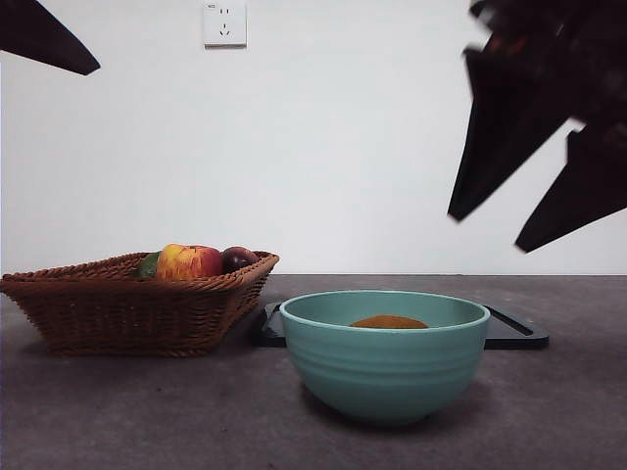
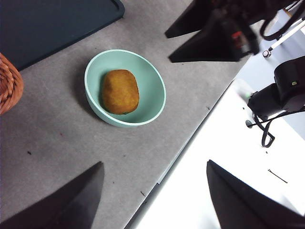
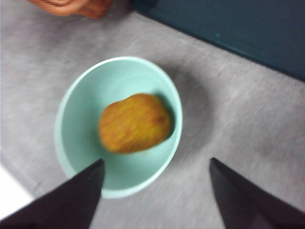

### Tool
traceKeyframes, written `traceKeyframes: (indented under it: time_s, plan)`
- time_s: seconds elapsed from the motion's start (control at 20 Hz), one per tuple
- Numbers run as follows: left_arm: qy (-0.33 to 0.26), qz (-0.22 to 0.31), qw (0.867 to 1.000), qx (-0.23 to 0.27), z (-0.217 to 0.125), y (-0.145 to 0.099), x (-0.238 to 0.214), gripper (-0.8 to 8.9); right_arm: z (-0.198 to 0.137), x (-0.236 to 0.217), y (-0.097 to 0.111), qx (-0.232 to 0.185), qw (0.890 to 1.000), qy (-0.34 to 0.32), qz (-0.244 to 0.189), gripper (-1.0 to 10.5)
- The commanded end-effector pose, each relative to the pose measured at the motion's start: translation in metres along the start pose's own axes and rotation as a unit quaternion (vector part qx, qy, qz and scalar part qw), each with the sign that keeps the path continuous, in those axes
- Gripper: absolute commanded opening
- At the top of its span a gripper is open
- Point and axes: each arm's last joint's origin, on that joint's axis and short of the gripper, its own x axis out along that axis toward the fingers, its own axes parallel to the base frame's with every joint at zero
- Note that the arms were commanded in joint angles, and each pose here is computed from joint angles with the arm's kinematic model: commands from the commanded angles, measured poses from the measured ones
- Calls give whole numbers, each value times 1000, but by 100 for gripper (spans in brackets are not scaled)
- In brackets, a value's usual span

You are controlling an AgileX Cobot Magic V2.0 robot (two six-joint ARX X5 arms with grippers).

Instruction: Pick up the wifruite, put it on the bowl, pick up the plate, put it on desk

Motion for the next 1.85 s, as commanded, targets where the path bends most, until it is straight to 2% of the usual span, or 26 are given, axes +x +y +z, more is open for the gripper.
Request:
traceKeyframes:
  time_s: [0.05,0.4,0.65,0.8,1.05,1.15,1.5,1.85]
  plan:
    - [-2,-6,1000,9,2,-1,0,342,5,16,2,-1,1000,2,-9,242]
    - [-2,-6,1000,10,2,-1,0,342,8,48,-4,3,999,22,-44,203]
    - [-4,-6,1000,11,3,-1,0,342,10,60,-7,4,999,26,-48,196]
    - [-4,-6,1000,11,3,-1,0,342,9,64,-8,4,998,31,-50,100]
    - [-4,-6,1000,11,3,-1,0,342,10,65,-8,4,998,30,-48,89]
    - [-4,-6,1000,11,3,-1,0,342,10,65,-8,4,998,30,-46,12]
    - [-4,-6,1000,11,3,-1,0,342,11,64,-7,4,999,30,-29,12]
    - [-4,-6,1000,13,3,-1,0,343,40,45,-1,4,1000,-3,-21,12]
